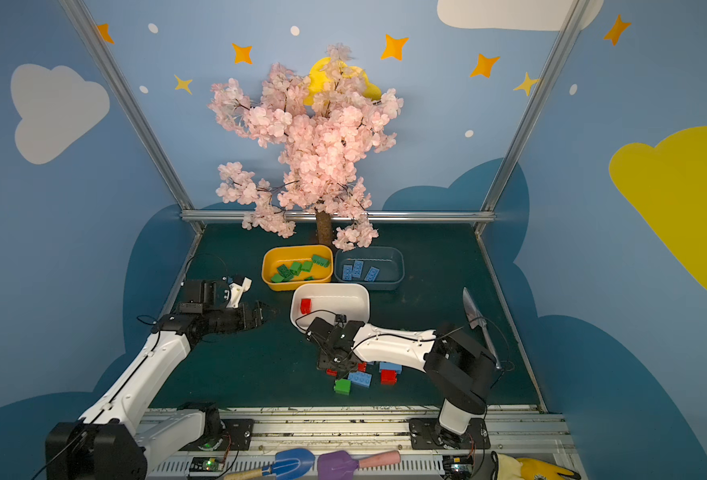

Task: Sort the legos into containers by color
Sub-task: 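Return the right gripper to the pile and grasp a red brick, then carry the red brick with the right gripper and release it into the white tub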

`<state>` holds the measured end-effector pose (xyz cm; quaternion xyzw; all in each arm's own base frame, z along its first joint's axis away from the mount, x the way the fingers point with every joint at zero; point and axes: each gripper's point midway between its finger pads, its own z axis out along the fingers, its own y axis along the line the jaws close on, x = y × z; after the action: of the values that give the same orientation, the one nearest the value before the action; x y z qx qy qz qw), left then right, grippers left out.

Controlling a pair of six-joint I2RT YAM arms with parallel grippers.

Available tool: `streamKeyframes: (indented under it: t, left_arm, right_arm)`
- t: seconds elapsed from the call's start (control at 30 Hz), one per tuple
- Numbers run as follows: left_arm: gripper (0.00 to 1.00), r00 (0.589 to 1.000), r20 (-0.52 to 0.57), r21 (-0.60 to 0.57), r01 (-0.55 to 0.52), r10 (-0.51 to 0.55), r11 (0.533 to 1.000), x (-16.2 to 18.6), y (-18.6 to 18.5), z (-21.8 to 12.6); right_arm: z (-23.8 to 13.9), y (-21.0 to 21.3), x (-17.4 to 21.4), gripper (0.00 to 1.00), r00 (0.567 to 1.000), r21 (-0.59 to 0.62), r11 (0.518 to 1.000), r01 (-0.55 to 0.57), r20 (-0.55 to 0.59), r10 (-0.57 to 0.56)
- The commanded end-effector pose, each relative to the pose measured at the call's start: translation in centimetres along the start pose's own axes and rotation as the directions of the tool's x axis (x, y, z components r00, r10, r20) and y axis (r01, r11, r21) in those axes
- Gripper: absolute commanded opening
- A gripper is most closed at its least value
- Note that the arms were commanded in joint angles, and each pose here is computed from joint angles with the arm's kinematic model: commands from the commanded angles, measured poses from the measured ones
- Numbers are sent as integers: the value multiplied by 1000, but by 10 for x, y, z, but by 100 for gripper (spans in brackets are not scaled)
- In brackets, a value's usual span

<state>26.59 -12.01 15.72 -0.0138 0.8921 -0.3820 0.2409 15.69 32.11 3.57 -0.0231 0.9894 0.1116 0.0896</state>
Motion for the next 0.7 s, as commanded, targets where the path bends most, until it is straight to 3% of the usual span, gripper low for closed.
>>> streamKeyframes:
  t: [0.0, 0.17, 0.4, 0.67]
  left_arm:
    - [99, 1000, -1, 8, -23, 23, 1000, 0, -2, -2]
    - [100, 1000, -8, 6, -25, 25, 1000, 3, -3, -4]
    - [99, 999, 9, 10, -49, 49, 999, 2, -11, -12]
    - [99, 998, 32, 18, -56, 55, 998, -5, -19, -17]
  right_arm:
    - [10, 5, -5, 63, 1000, 12, 1000, -10, 6, 10]
    - [19, 0, -3, 52, 1000, 56, 998, -25, -11, 26]
    - [-7, -6, -13, 21, 999, 94, 996, 5, 42, -9]
    - [-67, -23, -29, 18, 990, 69, 996, 54, 130, -62]
